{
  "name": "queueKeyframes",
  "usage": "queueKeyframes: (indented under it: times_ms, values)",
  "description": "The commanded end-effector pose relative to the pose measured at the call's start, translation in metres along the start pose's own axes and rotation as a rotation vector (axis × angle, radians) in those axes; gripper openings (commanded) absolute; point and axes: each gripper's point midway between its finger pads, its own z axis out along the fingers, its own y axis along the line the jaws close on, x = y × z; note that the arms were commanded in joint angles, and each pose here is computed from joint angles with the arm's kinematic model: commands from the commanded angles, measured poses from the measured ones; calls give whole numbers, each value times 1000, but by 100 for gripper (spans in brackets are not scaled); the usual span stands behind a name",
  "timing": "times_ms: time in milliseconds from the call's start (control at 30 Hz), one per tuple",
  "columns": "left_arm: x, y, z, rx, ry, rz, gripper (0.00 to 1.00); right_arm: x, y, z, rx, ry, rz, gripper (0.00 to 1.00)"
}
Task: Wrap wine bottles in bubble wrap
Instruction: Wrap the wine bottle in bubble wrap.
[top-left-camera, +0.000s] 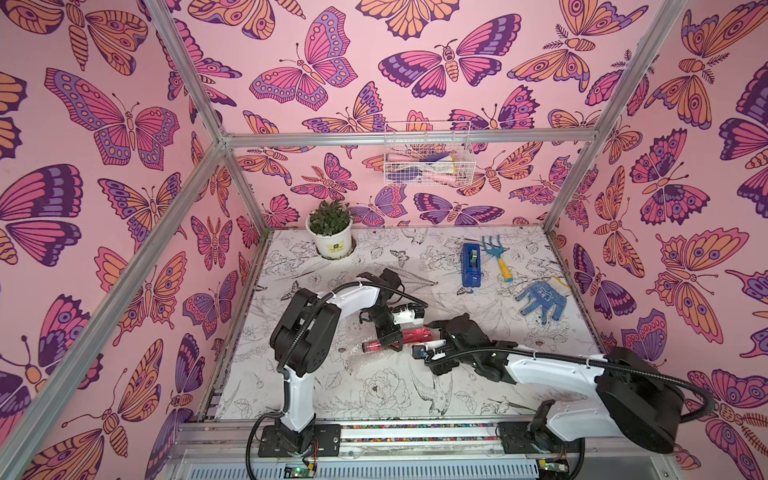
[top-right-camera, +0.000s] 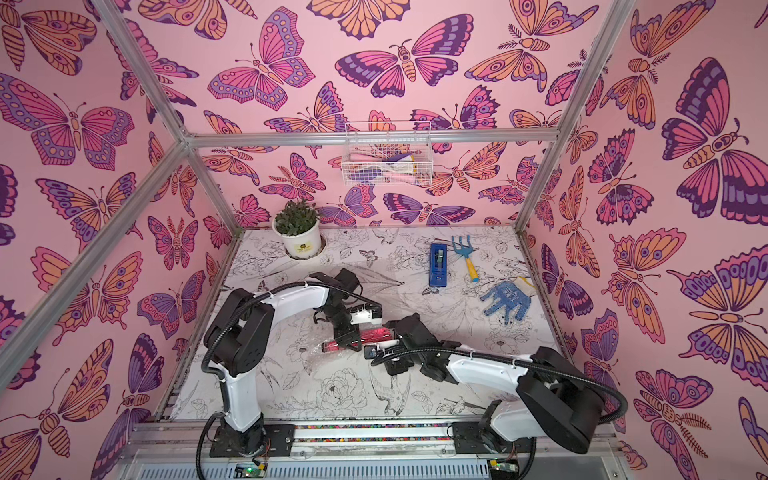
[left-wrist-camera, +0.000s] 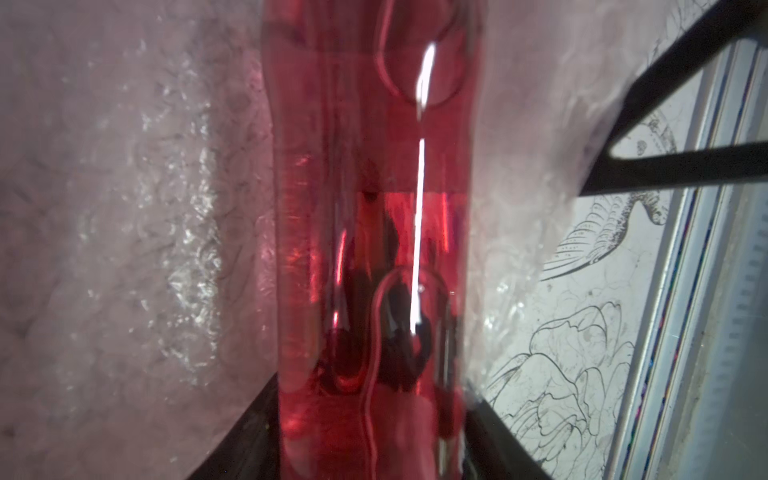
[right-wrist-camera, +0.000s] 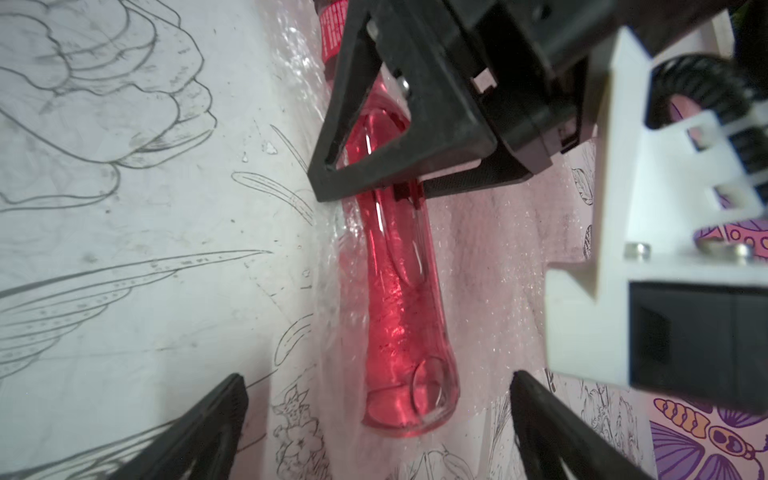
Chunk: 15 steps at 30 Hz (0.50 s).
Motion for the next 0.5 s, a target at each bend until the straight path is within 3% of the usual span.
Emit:
queueKeyframes:
  times_ms: [0, 233, 467]
  values:
    - [39, -18, 24, 118, 149, -87, 38, -8, -14, 14, 49, -14, -53, 99]
    - [36, -11, 19, 99, 143, -51, 38, 6, -8, 44, -58, 31, -50, 100]
    - [30, -4, 9, 86, 103, -40, 39, 29, 12, 51, -233, 117, -55, 91]
